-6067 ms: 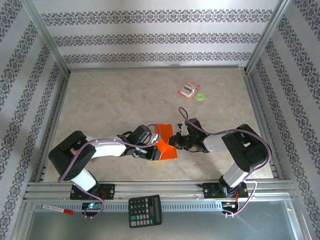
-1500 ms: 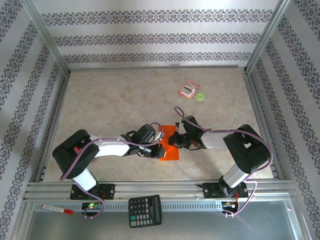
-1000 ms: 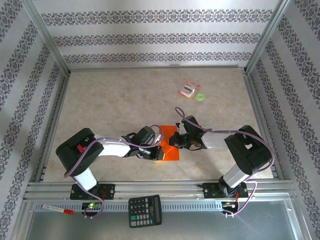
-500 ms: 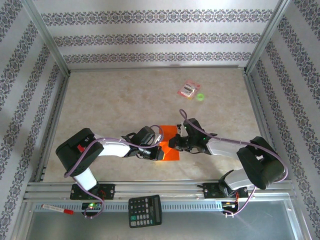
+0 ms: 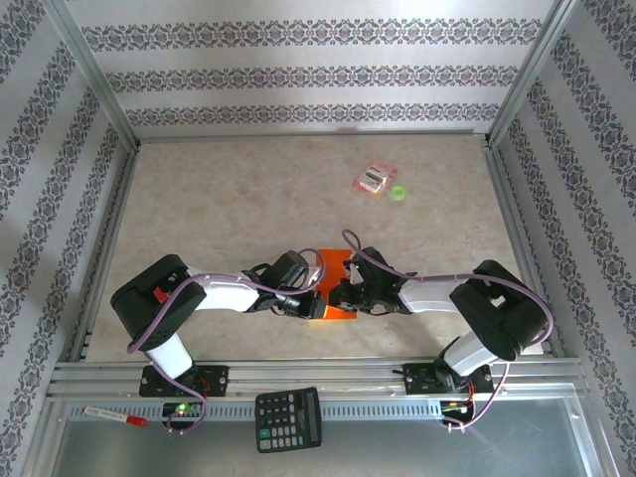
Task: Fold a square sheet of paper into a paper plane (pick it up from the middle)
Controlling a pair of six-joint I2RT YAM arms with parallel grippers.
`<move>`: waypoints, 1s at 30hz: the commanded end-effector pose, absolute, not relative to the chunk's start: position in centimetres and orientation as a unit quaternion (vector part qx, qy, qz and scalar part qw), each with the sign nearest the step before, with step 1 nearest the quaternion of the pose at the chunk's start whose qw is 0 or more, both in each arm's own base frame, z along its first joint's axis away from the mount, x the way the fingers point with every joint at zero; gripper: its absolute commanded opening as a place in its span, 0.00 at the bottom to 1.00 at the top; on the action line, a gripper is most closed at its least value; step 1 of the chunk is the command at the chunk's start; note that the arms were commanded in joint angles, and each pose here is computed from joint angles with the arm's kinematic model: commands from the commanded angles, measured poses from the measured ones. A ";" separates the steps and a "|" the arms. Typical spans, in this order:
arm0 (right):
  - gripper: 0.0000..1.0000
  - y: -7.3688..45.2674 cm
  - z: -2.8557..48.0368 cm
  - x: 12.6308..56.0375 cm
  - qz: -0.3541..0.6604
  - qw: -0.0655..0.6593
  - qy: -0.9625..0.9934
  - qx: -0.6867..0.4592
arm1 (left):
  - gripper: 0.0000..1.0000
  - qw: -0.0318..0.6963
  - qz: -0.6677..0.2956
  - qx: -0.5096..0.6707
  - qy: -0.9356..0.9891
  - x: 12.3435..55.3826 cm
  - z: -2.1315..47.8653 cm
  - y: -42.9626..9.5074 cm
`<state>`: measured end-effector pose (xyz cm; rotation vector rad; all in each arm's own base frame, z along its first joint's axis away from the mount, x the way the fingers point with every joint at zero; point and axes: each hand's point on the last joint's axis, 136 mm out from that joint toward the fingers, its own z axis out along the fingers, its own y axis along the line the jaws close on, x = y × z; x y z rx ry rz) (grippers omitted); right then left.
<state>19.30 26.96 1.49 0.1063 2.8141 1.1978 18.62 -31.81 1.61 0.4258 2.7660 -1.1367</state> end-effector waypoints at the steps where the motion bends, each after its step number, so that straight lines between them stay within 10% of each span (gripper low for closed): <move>1: 0.00 26.9 1.5 20.5 0.390 0.054 0.918 0.045 | 0.00 -0.005 -0.281 0.126 0.952 16.1 -2.9 -27.6; 30: 0.00 20.4 -1.4 25.2 0.318 0.054 0.939 0.121 | 0.00 -0.042 -0.227 0.139 0.963 14.5 -4.9 -25.1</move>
